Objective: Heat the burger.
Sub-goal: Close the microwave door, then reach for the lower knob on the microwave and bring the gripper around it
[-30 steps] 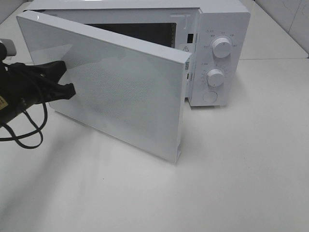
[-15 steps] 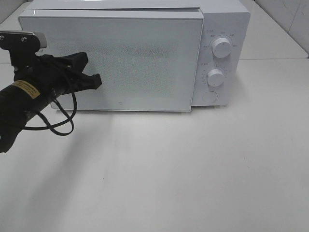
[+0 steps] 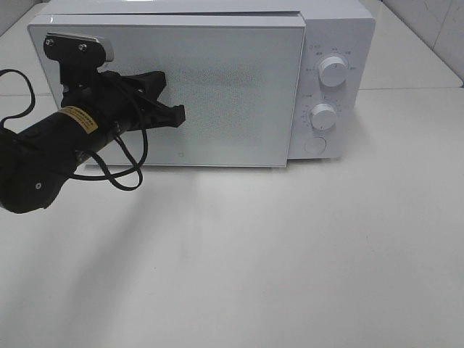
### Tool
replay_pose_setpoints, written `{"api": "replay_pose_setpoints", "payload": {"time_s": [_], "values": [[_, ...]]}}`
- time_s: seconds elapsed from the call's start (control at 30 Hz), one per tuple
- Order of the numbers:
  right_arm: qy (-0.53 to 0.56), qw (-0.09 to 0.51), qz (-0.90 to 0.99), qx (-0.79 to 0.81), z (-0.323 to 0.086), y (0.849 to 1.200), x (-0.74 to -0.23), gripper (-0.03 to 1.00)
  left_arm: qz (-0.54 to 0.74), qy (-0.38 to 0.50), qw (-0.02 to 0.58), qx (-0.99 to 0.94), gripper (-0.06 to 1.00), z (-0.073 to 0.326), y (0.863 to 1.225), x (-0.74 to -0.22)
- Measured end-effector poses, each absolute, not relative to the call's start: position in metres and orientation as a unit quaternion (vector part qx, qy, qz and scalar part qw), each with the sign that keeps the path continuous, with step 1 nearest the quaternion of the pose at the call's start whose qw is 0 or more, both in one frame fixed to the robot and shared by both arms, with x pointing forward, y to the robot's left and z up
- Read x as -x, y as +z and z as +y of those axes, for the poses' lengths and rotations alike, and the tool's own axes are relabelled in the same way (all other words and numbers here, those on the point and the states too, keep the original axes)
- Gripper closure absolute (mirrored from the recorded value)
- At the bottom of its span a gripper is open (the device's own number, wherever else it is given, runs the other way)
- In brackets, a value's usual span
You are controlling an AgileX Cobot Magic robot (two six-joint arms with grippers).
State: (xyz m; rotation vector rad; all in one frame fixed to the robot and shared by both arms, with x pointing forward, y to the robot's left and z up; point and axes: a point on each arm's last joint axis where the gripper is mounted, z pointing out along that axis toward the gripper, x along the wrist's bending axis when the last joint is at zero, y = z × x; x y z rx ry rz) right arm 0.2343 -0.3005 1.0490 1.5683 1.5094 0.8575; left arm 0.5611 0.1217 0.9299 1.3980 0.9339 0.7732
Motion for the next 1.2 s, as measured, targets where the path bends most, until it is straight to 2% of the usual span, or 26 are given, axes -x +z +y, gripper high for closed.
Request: {"api": "replay_pose_setpoints", "payload": {"time_s": [0.27,0.6,0.83,1.0,1.2], "values": [[0.337,0.391,0.594,-0.617,-0.301,1.049,-0.234,0.22,0.383,0.344,0.597,-0.615,0.94,0.113,0.928,-0.563],[0.337,0.391,0.594,-0.617,-0.301,1.049,-0.234,0.22,0.332,0.326,0.601,-0.651,0.94,0.079,0.932,-0.584],[0.337,0.391,0.594,-0.617,-0.301,1.049,-0.234,0.22,0.297,0.322,0.628,-0.643,0.94,0.053,0.95,-0.588],[0.337,0.391,0.594,-0.617,-0.301,1.049,-0.234,0.22,0.307,0.316,0.624,-0.646,0.94,0.049,0.956,-0.586],[0.337,0.391,0.594,-0.617,-0.301,1.049,-0.234,0.22,0.322,0.309,0.617,-0.648,0.94,0.049,0.982,-0.581]]}}
